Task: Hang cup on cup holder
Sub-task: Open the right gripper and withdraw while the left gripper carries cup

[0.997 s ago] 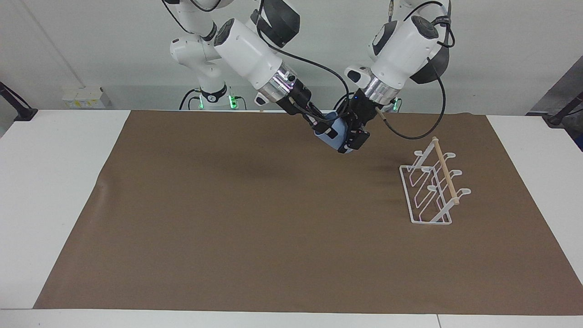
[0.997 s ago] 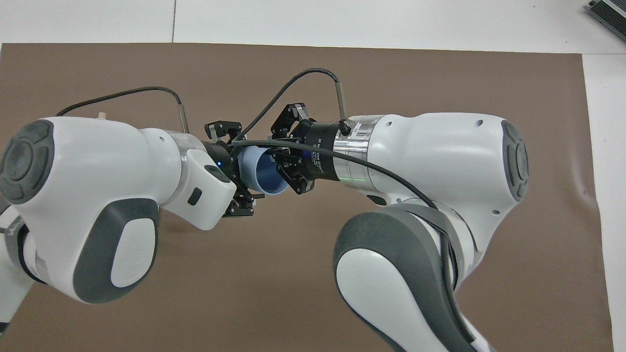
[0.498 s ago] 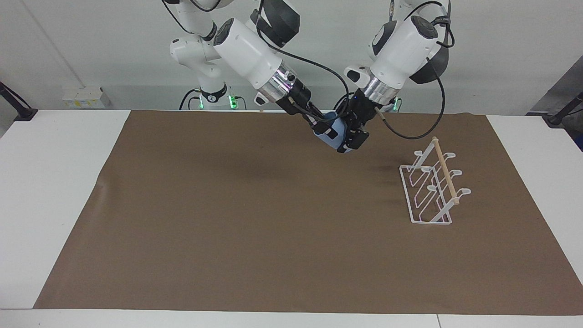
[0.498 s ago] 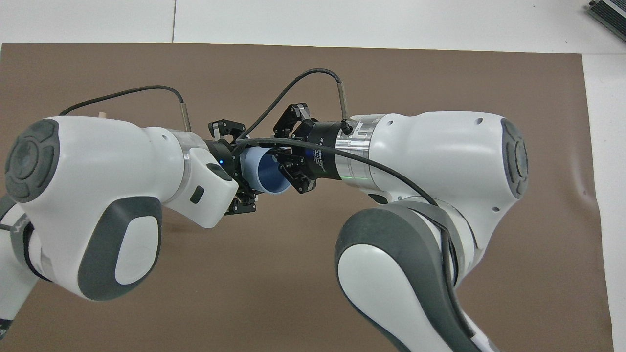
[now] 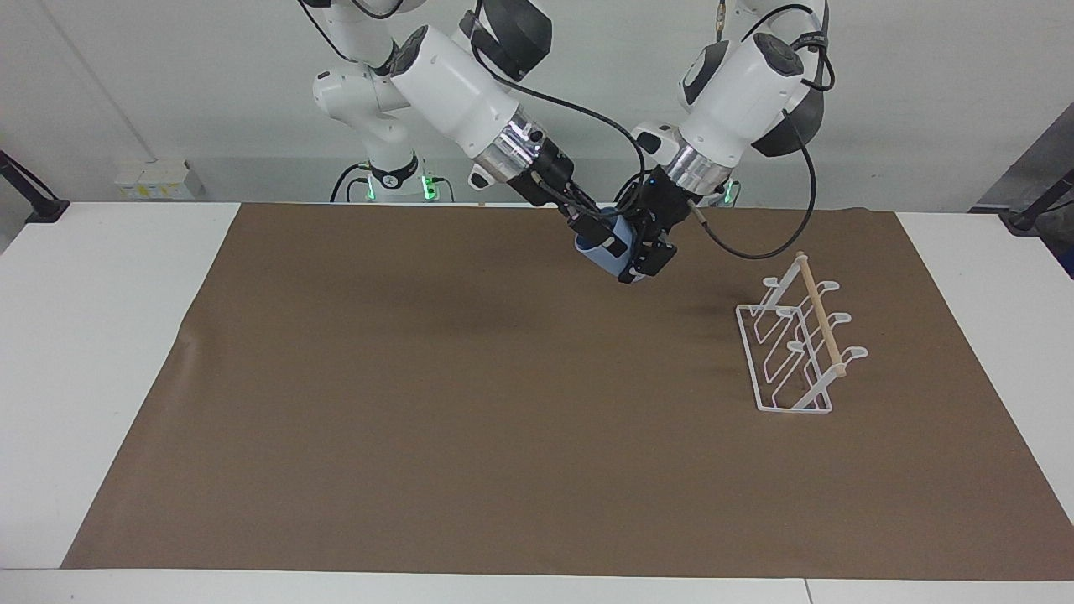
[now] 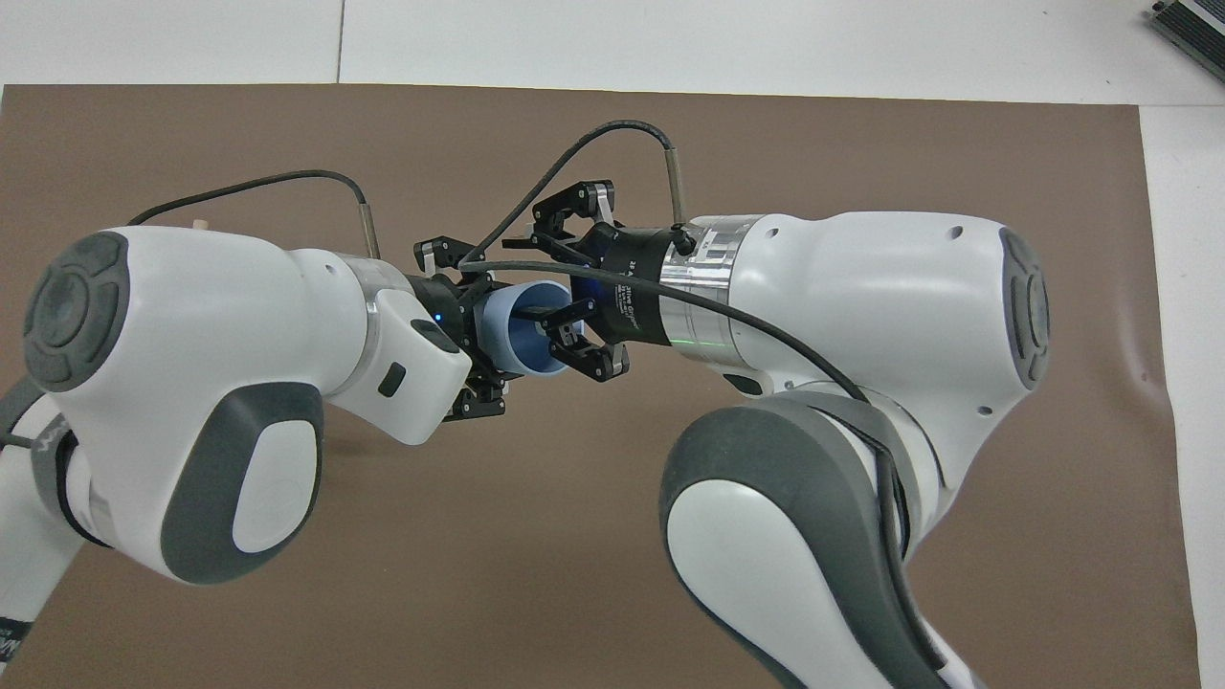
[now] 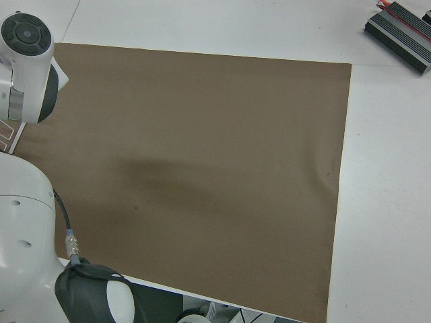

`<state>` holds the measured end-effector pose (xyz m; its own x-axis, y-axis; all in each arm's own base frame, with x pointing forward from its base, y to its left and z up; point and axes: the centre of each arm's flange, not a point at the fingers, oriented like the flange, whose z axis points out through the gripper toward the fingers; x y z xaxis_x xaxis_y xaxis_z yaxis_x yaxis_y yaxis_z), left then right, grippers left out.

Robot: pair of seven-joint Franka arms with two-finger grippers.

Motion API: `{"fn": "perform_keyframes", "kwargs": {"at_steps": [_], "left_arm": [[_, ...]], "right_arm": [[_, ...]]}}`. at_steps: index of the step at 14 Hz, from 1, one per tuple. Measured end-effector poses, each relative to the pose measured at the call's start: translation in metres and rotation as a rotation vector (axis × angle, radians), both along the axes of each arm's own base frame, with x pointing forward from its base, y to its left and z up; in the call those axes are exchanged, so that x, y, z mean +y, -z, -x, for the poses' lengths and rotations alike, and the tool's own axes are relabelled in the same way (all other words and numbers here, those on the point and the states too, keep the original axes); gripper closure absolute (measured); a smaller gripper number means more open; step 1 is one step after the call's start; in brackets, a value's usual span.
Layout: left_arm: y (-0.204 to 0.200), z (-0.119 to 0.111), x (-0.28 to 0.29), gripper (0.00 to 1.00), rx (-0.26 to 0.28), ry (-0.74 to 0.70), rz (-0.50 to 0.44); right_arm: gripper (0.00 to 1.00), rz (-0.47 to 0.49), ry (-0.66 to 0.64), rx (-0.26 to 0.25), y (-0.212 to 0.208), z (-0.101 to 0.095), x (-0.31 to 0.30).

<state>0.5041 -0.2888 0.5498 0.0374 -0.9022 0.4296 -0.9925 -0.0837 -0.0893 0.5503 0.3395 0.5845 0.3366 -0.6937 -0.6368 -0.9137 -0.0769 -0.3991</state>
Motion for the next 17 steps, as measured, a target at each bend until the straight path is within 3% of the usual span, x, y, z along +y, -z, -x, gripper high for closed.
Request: {"fn": "perform_keyframes", "kwargs": {"at_steps": [3, 7, 11, 13, 17], "left_arm": [[-0.001, -0.01, 0.018, 0.22, -0.071, 0.016, -0.125], [-0.005, -0.026, 0.055, 0.22, -0.142, 0.021, -0.309], [-0.015, -0.035, 0.087, 0.22, -0.168, -0.021, -0.539], [-0.019, -0.035, 0.094, 0.22, -0.18, -0.019, -0.652], [-0.022, -0.036, 0.107, 0.22, -0.207, -0.069, -0.805]], "right_arm": [[0.38, -0.004, 0.024, -0.029, -0.011, -0.012, -0.02], [0.38, 0.057, -0.118, -0.205, -0.019, -0.022, -0.042], [0.38, 0.155, -0.361, -0.397, -0.014, -0.027, -0.06], [0.38, 0.248, -0.526, -0.482, -0.008, -0.031, -0.08], [0.38, 0.476, -0.905, -0.602, -0.004, -0.029, -0.121]]}}
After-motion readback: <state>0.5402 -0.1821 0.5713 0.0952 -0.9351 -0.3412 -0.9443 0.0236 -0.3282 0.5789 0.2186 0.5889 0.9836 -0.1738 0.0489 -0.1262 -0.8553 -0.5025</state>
